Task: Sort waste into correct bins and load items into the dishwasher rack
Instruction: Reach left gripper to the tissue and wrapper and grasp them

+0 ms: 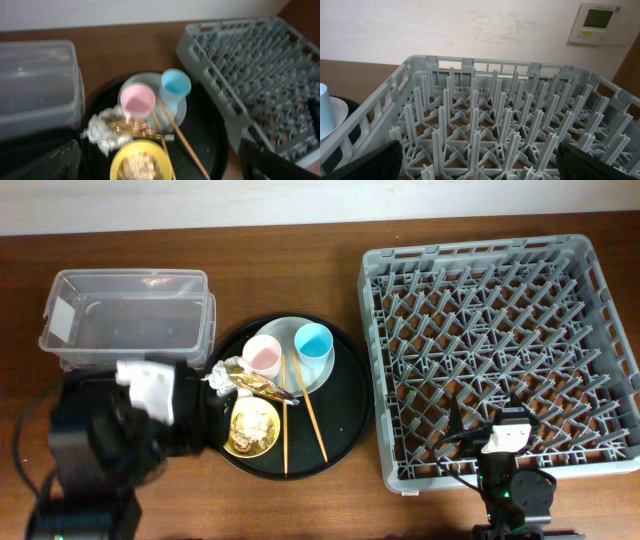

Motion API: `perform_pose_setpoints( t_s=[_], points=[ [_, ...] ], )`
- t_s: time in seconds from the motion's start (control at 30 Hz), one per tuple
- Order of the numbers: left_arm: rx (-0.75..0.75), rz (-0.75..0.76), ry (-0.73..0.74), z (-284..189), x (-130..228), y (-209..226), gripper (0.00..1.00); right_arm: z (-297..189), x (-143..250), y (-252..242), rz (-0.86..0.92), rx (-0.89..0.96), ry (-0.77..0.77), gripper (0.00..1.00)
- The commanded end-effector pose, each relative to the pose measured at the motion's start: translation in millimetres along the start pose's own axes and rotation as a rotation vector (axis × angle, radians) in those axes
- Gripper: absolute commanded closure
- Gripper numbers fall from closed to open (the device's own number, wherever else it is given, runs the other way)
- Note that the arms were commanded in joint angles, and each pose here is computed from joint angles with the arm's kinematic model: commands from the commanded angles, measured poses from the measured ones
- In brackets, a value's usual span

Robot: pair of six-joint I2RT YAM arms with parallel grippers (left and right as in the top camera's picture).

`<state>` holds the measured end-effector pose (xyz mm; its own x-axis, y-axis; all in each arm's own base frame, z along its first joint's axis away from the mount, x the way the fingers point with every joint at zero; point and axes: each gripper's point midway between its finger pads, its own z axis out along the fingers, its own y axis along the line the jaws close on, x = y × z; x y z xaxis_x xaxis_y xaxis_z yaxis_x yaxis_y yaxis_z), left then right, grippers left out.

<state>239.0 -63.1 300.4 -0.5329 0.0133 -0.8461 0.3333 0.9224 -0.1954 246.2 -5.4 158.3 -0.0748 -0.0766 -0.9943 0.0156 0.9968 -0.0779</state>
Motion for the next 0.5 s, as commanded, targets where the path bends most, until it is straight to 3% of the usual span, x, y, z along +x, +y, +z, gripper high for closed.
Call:
perform_pose_setpoints(
  t_s=[0.0, 0.17, 0.27, 0.4, 0.47],
  points=[
    [0.044, -0.093, 0.189, 21.2, -6.8, 3.1, 0.01, 0.0, 2.0, 1.1, 0.007, -0.007, 0.002, 0.02],
    [0.076, -0.201, 0.402, 56.1, 28.1, 13.2, 0.01, 0.0, 2.0, 1.1, 0.007, -0.007, 0.002, 0.02],
    [-0.102, -0.284, 0.431, 56.6, 36.6, 36.5, 0.01, 0.0, 2.0, 1.1, 0.007, -0.007, 0.002, 0.02],
    [-0.244, -0.271, 0.492, 73.6, 66.0, 28.8, 0.04, 0.0, 2.1, 1.1, 0.007, -0.007, 0.003, 0.02],
    [-0.210, -0.246, 0.490, 89.9, 77.4, 14.5, 0.06, 0.0, 2.0, 1.1, 0.007, -0.007, 0.002, 0.02]
  ],
)
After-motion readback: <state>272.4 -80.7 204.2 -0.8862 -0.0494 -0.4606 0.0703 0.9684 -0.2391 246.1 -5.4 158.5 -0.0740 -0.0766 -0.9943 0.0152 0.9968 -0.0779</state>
